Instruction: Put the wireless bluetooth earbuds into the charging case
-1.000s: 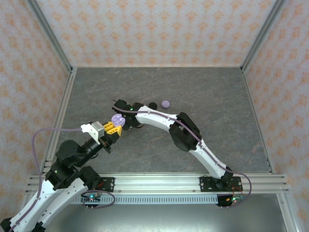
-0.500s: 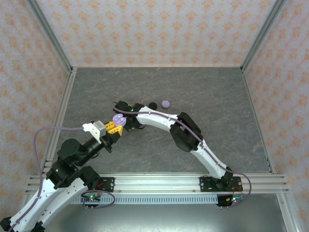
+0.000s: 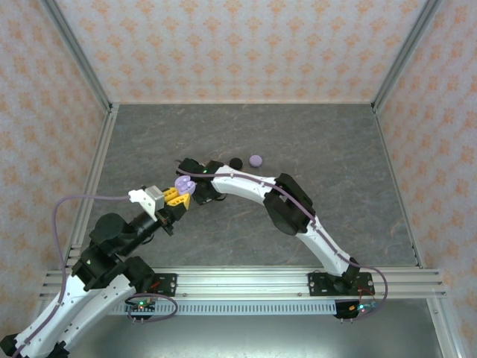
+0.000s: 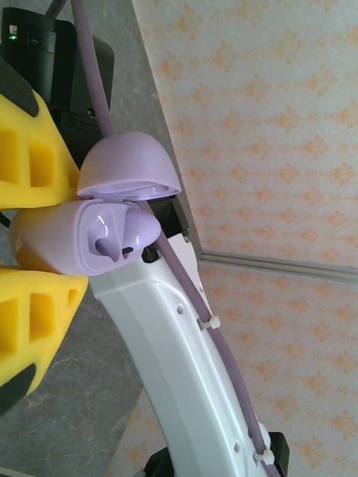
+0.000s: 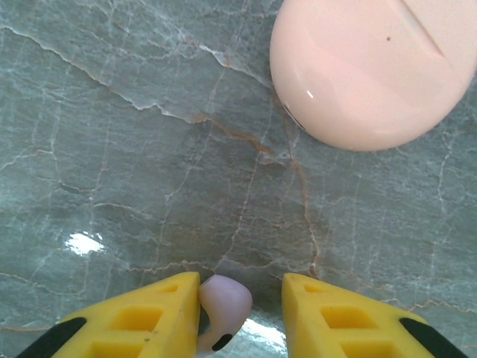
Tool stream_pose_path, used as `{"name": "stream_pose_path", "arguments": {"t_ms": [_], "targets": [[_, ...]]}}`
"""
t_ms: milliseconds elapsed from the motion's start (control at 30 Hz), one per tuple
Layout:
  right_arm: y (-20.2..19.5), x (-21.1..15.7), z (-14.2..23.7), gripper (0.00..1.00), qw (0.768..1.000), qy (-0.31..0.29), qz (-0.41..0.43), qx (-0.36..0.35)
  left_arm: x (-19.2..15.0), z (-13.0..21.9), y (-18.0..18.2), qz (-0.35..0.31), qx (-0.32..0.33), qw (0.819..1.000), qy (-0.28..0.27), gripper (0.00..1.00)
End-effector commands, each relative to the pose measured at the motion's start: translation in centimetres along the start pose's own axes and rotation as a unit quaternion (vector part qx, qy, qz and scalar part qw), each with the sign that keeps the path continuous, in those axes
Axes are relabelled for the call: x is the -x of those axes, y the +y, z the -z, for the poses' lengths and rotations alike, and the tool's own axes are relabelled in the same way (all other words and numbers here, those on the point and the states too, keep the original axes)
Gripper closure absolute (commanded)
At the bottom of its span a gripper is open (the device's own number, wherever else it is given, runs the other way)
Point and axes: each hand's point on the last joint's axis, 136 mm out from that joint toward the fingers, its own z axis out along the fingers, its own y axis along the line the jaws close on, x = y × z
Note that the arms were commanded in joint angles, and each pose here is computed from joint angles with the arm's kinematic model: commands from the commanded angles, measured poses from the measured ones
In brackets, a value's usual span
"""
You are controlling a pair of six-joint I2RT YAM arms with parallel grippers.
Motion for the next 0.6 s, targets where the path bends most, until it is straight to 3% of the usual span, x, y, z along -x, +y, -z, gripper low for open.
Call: {"name": "stream_pose_path", "arguments": {"t_ms": [0, 567], "targets": [[-1.2, -1.3, 1.6, 0.66, 0.999, 0.016, 0.014, -0.025, 0.4, -0.2, 0.0, -0.003, -0.001, 1.0, -0.005, 1.0], [-0.8, -0.5, 3.2, 0.64, 1.0, -0.008, 0.01, -0.005, 0.2, -0.7, -0.1, 0.002, -0.004, 1.0, -0.002, 1.0]]}}
